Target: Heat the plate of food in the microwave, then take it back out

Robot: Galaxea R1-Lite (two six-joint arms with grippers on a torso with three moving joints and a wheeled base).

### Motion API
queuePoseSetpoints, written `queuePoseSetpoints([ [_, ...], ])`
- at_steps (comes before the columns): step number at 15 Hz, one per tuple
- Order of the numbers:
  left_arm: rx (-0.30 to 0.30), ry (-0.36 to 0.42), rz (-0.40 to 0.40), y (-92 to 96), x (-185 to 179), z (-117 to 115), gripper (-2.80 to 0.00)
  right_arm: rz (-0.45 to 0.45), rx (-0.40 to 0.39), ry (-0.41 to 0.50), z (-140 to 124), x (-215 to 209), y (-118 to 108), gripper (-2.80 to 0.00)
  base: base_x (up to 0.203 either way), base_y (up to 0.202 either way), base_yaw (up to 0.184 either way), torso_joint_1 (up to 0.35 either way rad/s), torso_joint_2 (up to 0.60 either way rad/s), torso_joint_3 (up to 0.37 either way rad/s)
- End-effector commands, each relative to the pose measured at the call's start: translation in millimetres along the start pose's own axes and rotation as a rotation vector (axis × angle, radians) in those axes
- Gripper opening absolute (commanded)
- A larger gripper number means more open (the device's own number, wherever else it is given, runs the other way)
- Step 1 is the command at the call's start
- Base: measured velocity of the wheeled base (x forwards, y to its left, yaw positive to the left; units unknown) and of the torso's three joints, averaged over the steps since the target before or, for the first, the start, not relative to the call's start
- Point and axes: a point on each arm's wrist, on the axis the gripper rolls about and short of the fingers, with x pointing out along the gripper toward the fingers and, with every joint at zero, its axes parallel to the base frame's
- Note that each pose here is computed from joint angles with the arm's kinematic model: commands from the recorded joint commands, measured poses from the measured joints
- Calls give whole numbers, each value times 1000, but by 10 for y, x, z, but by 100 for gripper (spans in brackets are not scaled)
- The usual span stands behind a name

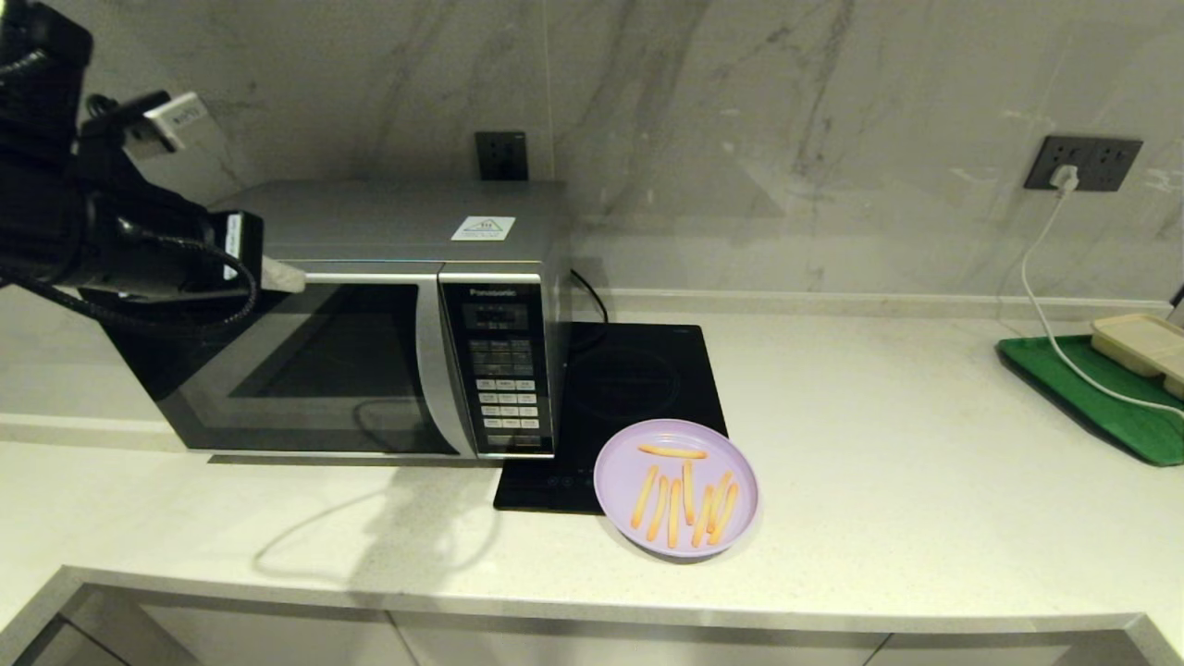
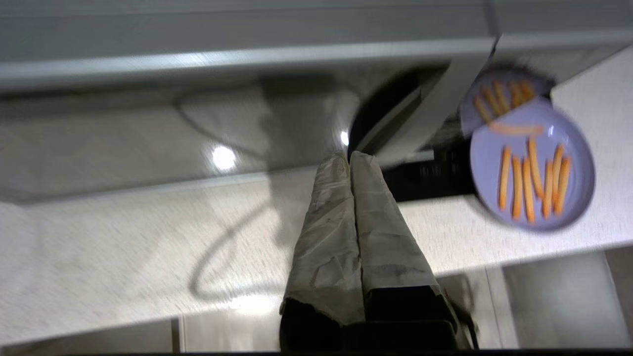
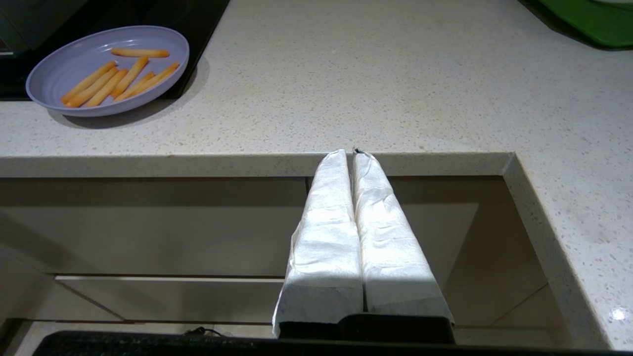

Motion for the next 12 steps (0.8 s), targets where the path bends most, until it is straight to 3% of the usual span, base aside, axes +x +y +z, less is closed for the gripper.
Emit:
queuePoseSetpoints([
  [1, 27, -259, 53, 5, -450, 153, -280, 0, 0, 2, 0, 0, 0, -280, 0, 0, 0, 0, 0, 0],
  [3, 49, -436, 130, -21, -776, 242, -280, -1, 0, 2, 0, 0, 0, -280, 0, 0, 0, 0, 0, 0],
  [6, 88, -583, 191, -63, -1380, 147, -280, 0, 0, 2, 0, 0, 0, -280, 0, 0, 0, 0, 0, 0],
  [10, 116, -772, 237, -228, -2201, -177, -280, 0, 0, 2, 0, 0, 0, -280, 0, 0, 0, 0, 0, 0],
  [12, 137, -816, 241, -315, -2481, -462, -280, 0, 0, 2, 0, 0, 0, -280, 0, 0, 0, 0, 0, 0],
])
